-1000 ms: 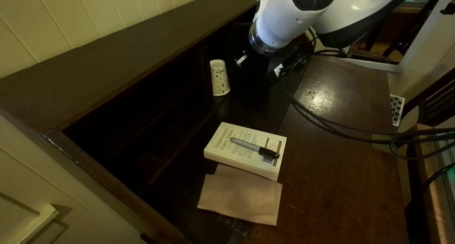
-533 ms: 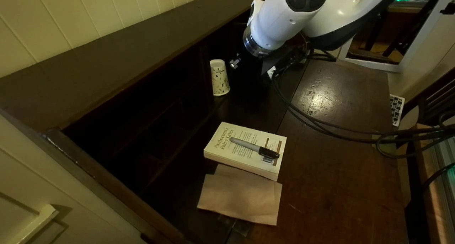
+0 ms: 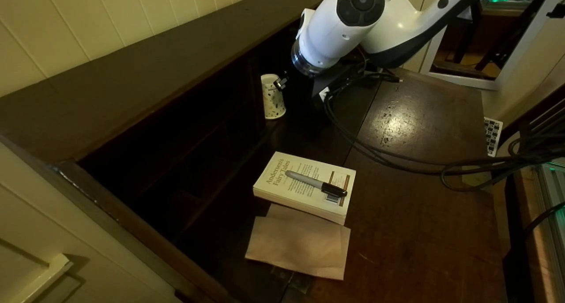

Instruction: Open the cabinet door, then out the cup inside and close the cabinet door

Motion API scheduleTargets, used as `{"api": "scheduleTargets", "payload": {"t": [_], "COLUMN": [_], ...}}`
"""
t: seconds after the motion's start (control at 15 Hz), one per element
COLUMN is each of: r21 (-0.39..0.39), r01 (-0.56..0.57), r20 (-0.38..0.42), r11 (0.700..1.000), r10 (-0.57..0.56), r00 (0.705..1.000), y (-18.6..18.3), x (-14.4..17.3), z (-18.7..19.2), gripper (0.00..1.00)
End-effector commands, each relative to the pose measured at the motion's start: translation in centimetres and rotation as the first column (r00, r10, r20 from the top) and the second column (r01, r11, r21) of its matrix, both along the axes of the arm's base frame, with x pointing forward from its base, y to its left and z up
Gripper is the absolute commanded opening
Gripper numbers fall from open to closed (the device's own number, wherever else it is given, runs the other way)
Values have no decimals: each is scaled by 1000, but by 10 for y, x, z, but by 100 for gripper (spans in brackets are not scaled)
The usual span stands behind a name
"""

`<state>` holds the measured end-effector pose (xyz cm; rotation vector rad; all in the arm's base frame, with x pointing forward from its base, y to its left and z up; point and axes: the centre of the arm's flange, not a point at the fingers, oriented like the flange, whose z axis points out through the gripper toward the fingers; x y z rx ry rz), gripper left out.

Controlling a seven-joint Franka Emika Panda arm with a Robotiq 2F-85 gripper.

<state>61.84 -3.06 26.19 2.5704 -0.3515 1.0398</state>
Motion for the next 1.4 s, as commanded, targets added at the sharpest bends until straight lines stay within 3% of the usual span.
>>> {"api": "scheduleTargets", "payload": {"t": [0.0,1.33], "r21": [32,55], "r01": [-1,34], "r20": [23,52], "r11": [999,998], "r10": [0,-37], "r00": [1000,998], "y": [-3,-10], "x": [18,33], "z": [-6,-10], "gripper": [0,0]}}
